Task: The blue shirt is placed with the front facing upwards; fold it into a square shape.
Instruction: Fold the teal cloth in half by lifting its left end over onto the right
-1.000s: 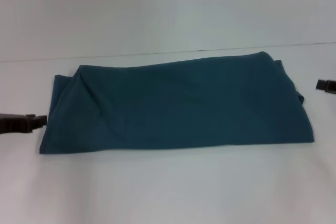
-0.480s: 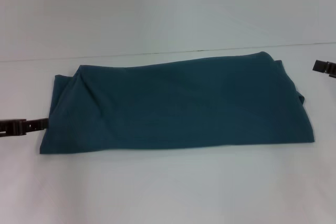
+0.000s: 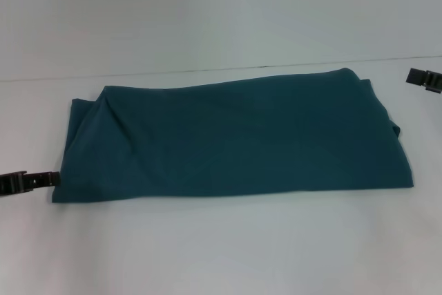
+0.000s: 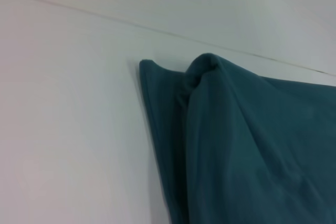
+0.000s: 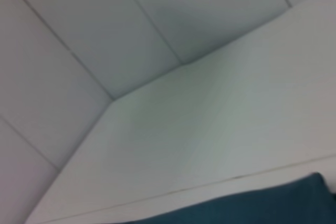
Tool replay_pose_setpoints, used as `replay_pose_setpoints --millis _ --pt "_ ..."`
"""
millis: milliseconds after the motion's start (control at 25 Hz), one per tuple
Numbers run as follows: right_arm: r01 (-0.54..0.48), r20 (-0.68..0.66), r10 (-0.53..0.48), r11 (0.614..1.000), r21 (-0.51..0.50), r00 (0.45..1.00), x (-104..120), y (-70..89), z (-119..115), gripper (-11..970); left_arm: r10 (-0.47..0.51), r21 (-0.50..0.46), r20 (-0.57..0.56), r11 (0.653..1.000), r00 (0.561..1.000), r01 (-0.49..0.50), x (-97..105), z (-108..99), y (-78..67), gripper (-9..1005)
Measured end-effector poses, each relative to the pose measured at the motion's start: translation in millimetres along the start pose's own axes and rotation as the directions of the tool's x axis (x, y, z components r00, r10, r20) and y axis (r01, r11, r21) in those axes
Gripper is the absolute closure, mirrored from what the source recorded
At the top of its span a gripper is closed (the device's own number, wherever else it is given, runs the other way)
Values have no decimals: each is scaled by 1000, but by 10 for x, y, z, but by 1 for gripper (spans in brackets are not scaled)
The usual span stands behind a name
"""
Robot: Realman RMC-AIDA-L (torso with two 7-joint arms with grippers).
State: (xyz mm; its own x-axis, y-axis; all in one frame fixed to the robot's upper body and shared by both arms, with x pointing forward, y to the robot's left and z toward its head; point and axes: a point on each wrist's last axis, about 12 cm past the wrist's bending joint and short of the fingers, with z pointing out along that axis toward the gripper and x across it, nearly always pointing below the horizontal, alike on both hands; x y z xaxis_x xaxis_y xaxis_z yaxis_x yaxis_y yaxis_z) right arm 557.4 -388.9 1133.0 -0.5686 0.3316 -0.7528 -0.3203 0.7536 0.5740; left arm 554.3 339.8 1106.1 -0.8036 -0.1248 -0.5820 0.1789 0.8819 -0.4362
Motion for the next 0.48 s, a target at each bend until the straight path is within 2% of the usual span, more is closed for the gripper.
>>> replay_pose_setpoints --millis 320,480 --pt "41 -9 -41 997 -68 999 -82 125 123 154 -16 23 -11 1000 1000 17 26 -1 -15 365" --pt "47 -10 -48 996 -78 999 -109 150 160 158 10 44 20 999 1000 -11 -41 28 -70 366"
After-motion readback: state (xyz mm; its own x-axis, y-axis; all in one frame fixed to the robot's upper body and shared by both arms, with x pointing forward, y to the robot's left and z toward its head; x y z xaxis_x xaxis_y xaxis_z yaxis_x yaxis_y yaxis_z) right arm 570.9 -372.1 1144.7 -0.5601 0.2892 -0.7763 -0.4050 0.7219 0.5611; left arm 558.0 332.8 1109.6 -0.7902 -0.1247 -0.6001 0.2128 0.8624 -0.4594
